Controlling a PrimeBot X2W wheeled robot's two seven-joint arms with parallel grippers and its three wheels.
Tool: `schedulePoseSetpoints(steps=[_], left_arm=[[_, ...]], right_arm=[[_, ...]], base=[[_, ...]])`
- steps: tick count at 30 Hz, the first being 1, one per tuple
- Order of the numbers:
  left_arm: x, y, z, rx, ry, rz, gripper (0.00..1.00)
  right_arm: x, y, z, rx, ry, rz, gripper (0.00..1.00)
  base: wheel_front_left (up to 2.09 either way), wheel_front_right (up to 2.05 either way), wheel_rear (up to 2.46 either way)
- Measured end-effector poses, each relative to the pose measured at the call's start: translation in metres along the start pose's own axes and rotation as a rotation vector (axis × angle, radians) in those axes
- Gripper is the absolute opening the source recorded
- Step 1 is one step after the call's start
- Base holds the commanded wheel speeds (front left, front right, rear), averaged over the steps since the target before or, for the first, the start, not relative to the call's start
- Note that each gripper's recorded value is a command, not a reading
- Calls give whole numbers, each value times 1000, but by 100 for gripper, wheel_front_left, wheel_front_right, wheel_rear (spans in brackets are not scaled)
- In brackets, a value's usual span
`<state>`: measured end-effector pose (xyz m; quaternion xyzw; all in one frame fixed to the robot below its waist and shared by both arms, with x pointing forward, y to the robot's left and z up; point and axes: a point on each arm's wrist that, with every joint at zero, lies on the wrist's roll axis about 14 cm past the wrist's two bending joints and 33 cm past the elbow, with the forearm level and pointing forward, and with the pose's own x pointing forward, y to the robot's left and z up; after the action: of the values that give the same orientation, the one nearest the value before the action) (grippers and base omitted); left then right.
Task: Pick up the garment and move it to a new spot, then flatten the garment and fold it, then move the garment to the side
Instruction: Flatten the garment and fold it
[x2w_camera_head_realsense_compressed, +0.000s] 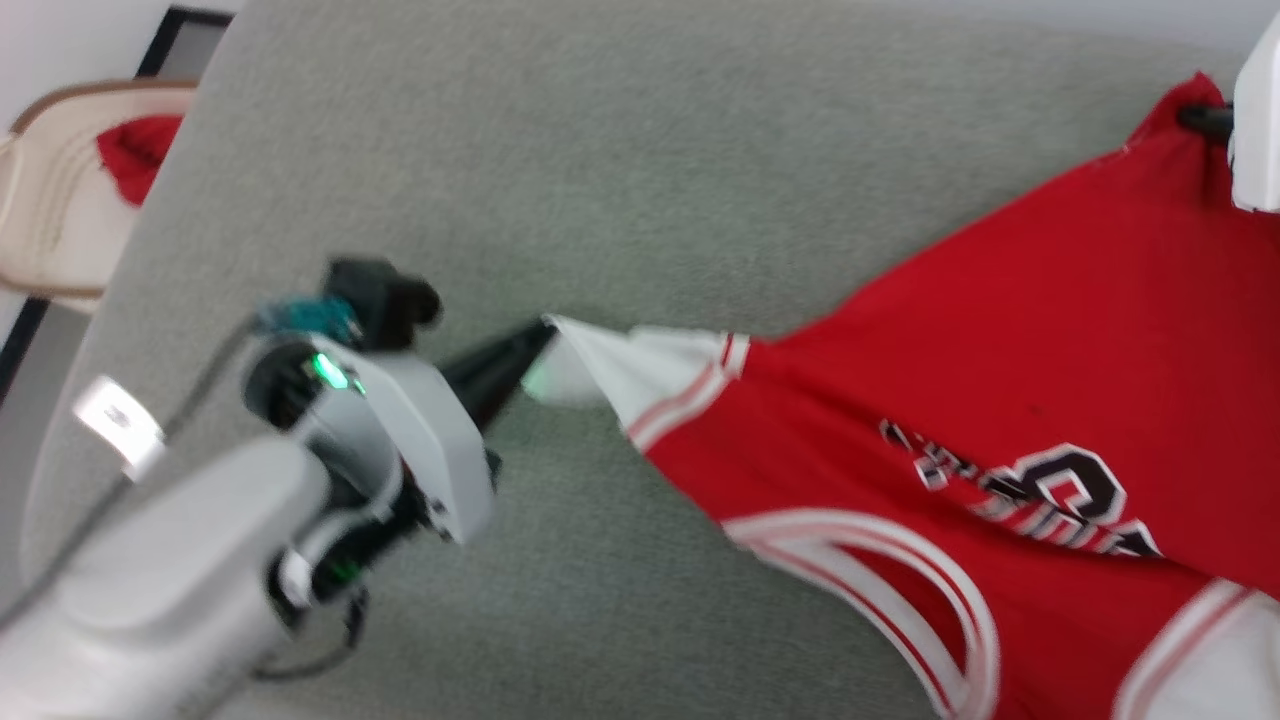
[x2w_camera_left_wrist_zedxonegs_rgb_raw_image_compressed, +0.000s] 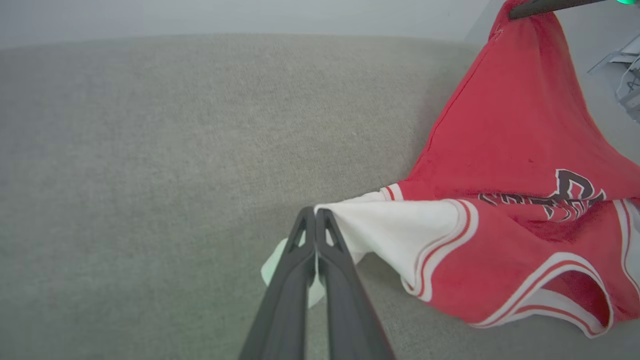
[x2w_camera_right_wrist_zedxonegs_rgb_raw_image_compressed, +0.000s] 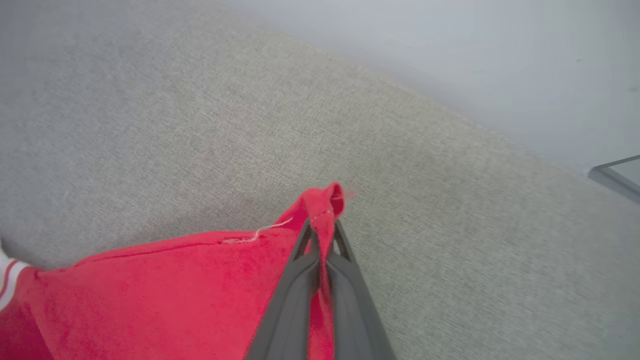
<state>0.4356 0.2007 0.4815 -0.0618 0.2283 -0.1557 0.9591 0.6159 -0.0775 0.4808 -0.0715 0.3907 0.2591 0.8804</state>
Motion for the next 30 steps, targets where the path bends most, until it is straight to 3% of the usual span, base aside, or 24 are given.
schedulePoseSetpoints(steps=[9,20,26,30], left_arm=[[-2,3,114,189,-133,-22,0],[-15,-4,233,315,-284,26,0],[-27,-15,289,377,-407,61,0],[-36,-25,321,411,-504,75,0]], right_arm=[[-89,-14,59,-66,-300,-88,0],[-207,-34,115,-78,-666,-234,0],[-262,-46,133,-70,-836,-315,0],[-277,-48,134,-62,-871,-337,0]], base=[[0,0,0],[0,0,0],[0,0,0],[0,0,0]])
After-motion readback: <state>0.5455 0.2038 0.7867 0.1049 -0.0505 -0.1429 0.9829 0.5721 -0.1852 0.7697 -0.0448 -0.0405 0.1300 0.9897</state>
